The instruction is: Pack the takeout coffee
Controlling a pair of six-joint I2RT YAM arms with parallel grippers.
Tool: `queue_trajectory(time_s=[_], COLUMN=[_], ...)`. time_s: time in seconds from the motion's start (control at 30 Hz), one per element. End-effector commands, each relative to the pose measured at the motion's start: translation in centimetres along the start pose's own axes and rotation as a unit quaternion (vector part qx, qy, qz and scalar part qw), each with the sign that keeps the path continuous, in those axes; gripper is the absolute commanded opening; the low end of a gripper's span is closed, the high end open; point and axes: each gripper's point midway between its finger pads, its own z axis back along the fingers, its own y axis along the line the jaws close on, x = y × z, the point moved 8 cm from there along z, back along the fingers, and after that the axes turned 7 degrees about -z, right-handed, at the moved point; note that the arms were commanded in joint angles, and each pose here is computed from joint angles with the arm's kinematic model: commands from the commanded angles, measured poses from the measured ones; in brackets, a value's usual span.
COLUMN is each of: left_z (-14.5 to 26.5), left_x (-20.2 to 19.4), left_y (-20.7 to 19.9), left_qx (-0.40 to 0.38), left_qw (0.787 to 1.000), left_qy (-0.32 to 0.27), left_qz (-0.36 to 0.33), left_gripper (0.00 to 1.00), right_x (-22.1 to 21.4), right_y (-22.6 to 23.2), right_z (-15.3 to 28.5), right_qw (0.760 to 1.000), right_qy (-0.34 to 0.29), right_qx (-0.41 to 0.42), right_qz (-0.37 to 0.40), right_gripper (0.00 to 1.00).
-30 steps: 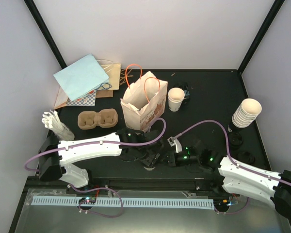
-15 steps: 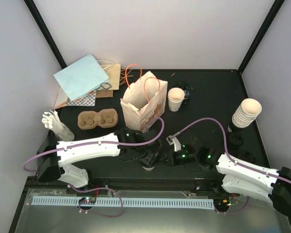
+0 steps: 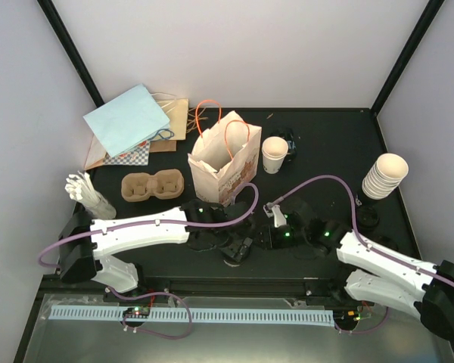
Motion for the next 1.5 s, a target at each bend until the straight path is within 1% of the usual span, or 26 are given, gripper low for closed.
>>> queue_trajectory(time_s=[0.0, 0.1, 0.17, 0.27, 0.5, 0.67, 0.77, 1.1, 1.2, 1.37, 1.47], left_z=[-0.4, -1.0, -0.9, 0.1, 2.3, 2.9, 2.6, 0.7, 0.3, -0.2, -0.4], left_x=[-0.1, -0.3, -0.2, 0.2, 0.9, 0.7, 0.2, -0.6, -0.6, -0.6, -0.7], left_y=[-0.1, 0.0, 0.1, 0.2, 0.5, 0.5, 0.1, -0.1, 0.0, 0.1, 0.2], left_qx=[0.012, 0.018, 0.021, 0.026, 0.046, 0.032, 0.015, 0.011, 0.021, 0.027, 0.031], left_qw=[1.0, 0.999, 0.999, 1.0, 0.999, 0.999, 1.0, 0.999, 0.999, 0.999, 0.999], left_qy=[0.024, 0.034, 0.03, 0.014, 0.0, 0.0, 0.011, 0.031, 0.035, 0.038, 0.042], left_qz=[-0.014, -0.015, -0.012, -0.008, -0.007, 0.0, -0.002, -0.012, -0.014, -0.015, -0.015], left_gripper=[0.89, 0.91, 0.92, 0.92, 0.95, 0.96, 0.99, 0.98, 0.95, 0.84, 0.8], right_x=[0.4, 0.4, 0.3, 0.2, 0.7, 1.1, 1.1, 0.9, 0.9, 0.7, 0.7], right_y=[0.6, 0.5, 0.4, 0.4, 1.1, 1.6, 1.7, 1.4, 1.5, 1.3, 1.2], right_z=[-0.3, -0.6, -0.9, -1.0, -0.9, -0.7, -0.5, -0.7, -0.8, -1.2, -1.4], right_qw=[1.0, 1.0, 0.999, 0.999, 0.999, 0.999, 0.999, 0.999, 0.999, 0.998, 0.998], right_qy=[0.012, 0.019, 0.028, 0.032, 0.03, 0.029, 0.026, 0.034, 0.037, 0.048, 0.05], right_qx=[0.008, 0.014, 0.016, 0.017, 0.019, 0.014, 0.01, 0.01, 0.015, 0.022, 0.027], right_qz=[0.014, 0.014, 0.013, 0.014, 0.022, 0.03, 0.033, 0.033, 0.033, 0.028, 0.026], right_gripper=[0.26, 0.26, 0.26, 0.26, 0.26, 0.26, 0.26, 0.27, 0.27, 0.27, 0.27])
